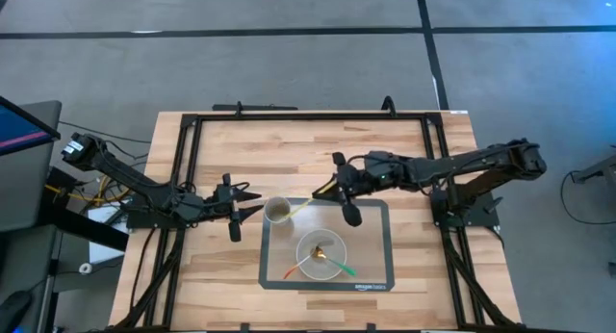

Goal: Pick & Place Utensil
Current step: Put the yellow straw into the gray cup

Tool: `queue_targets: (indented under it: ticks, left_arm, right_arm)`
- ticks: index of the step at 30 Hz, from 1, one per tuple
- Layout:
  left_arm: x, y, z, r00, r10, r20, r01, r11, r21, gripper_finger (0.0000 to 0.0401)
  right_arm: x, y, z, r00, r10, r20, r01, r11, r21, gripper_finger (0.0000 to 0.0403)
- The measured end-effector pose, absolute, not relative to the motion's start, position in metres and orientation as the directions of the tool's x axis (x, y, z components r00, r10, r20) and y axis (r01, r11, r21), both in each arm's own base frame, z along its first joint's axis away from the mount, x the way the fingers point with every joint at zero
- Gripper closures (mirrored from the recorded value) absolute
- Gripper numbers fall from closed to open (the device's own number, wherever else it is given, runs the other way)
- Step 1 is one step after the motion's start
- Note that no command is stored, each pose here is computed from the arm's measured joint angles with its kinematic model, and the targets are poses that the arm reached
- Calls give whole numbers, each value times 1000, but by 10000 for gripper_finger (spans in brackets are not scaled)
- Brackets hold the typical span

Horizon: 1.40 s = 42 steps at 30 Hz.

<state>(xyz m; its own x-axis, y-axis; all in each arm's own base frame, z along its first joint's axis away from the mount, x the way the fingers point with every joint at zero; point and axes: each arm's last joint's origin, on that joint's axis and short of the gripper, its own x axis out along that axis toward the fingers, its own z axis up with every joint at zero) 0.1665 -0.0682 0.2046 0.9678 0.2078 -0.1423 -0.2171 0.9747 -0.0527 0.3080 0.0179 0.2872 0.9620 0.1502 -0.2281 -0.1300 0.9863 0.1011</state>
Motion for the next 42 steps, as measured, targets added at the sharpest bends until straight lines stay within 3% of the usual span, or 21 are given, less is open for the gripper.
queue_targets:
  ticks: [11,42]
  left_arm:
    - [167,-68,205,968,208,-142,-217,975,-53,258]
    - [169,-61,205,958,247,-143,-260,963,-75,261]
  right_arm:
    - [319,4,272,957,-12,-291,33,997,68,385]
    - [319,12,275,965,15,-261,2,998,62,341]
